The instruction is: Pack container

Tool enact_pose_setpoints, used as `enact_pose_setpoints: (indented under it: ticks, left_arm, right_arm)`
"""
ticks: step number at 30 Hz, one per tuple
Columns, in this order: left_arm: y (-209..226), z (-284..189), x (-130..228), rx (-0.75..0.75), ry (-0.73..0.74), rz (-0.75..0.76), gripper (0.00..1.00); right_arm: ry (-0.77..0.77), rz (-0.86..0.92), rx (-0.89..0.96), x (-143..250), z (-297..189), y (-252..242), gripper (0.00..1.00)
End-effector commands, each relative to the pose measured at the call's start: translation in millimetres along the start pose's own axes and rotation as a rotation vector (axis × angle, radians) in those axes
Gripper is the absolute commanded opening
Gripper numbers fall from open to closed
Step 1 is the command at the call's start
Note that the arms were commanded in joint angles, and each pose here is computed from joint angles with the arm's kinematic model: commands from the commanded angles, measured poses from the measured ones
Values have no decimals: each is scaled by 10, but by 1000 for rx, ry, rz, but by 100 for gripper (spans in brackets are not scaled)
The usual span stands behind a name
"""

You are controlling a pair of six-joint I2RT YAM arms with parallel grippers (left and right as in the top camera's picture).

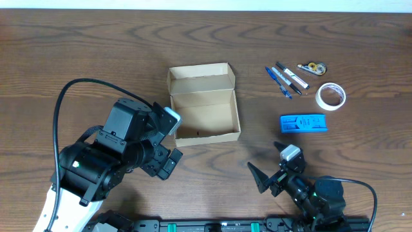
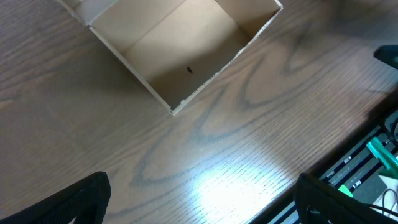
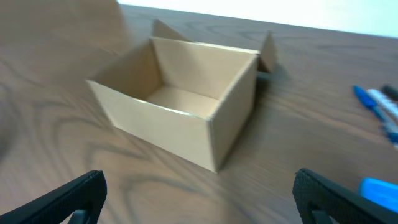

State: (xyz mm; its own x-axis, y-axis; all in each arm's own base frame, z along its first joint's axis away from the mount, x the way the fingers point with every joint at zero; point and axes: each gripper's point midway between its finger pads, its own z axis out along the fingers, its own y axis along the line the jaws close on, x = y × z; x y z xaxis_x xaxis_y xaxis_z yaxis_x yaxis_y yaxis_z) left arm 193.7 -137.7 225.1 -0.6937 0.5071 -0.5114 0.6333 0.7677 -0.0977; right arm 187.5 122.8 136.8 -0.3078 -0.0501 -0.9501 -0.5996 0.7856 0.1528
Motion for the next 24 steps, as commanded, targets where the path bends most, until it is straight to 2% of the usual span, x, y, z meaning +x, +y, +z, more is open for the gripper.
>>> enact_pose_setpoints:
  ticks: [1, 6, 11, 20, 24]
  left_arm:
    - [-13, -13, -4, 6, -5, -11, 95]
    - [-13, -13, -3, 6, -5, -11, 95]
    - [-13, -13, -4, 6, -5, -11, 95]
    - [-13, -13, -4, 6, -5, -11, 95]
    - [-13, -13, -4, 6, -5, -11, 96]
  right_arm:
    - [-8, 114, -89, -24, -3, 156, 99]
    - [-75, 178, -6, -198, -18, 0, 99]
    - [-124, 154, 101, -534, -108, -184, 99]
    - [-25, 25, 257, -1133, -83, -615, 99]
    - [23, 45, 340, -1353, -12, -965, 99]
